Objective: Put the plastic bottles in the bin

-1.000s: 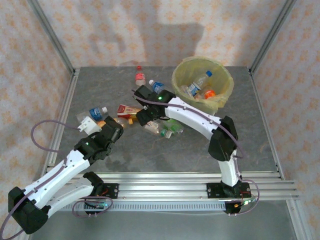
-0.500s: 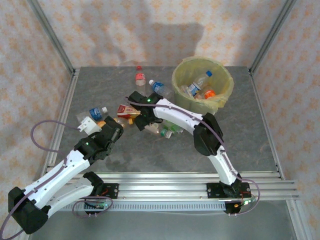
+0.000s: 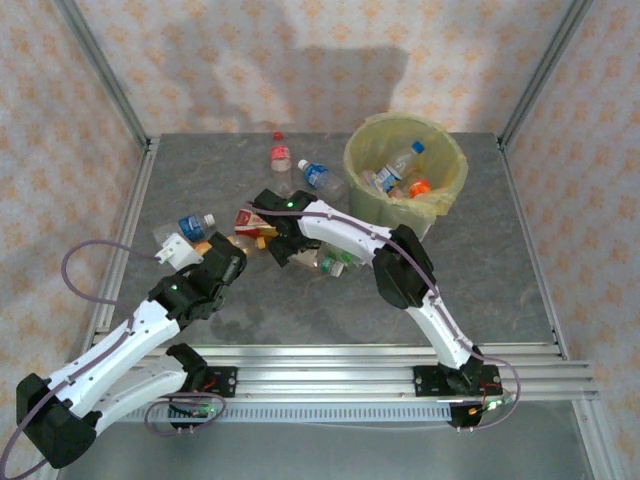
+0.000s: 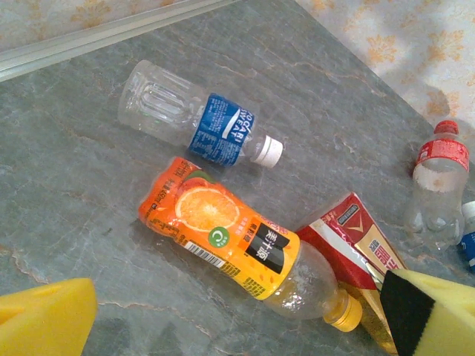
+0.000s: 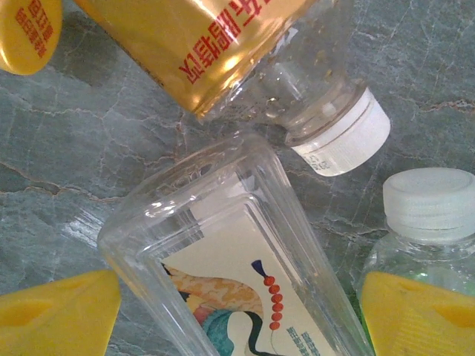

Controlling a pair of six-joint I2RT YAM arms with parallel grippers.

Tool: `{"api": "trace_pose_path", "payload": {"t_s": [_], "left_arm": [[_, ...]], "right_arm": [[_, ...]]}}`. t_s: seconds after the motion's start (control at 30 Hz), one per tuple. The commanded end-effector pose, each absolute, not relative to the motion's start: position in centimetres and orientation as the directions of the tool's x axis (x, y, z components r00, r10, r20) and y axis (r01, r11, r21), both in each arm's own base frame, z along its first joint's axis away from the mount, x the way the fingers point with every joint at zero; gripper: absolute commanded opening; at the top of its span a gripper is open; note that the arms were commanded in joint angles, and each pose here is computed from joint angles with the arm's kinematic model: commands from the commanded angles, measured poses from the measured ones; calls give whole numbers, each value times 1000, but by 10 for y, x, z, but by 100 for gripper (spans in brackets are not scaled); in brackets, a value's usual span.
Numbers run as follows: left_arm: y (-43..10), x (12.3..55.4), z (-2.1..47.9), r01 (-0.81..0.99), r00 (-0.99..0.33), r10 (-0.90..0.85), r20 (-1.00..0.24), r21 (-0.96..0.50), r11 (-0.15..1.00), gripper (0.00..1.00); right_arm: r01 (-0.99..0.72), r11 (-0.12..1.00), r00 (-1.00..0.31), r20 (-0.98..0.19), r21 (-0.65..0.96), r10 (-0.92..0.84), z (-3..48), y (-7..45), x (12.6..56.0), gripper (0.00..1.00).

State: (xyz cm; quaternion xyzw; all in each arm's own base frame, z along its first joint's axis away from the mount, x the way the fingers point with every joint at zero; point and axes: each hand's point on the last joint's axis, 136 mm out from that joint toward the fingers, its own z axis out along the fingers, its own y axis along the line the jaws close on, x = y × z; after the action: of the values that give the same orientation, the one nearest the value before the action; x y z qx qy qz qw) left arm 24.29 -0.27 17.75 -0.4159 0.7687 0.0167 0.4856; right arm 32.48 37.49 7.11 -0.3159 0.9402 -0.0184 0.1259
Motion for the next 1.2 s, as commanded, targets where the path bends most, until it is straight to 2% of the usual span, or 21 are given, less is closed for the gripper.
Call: {"api": "trace_pose_path", "payload": {"t_s": [0.0,0.33,0.7,0.83,1.0,1.17], "left_arm": [[9,238,173,-689,-156,-599,-785,-349,636,100],[8,239,173,-686,-157,-601,-784,-351,638,100],[6,241,172,-684,-163,-601,-782,-350,640,100],[6,242,171,-684,-167,-601,-782,-347,642,100],[5,242,172,-684,-168,-599,-783,-345,643,100],[4,243,171,-684,-169,-597,-785,-343,644,100]], "right_arm": [[-595,795,-771,-196,-119,-606,67,373,322,84],[-585,809,-797,-147,-59,-587,49,375,308,78],[-563,822,-815,-109,-82,-569,29,368,304,79],[-565,821,-816,-97,-75,-570,22,369,302,76],[-571,818,-813,-92,-68,-575,21,370,300,65],[-572,818,-810,-115,-66,-575,35,373,299,50]]}}
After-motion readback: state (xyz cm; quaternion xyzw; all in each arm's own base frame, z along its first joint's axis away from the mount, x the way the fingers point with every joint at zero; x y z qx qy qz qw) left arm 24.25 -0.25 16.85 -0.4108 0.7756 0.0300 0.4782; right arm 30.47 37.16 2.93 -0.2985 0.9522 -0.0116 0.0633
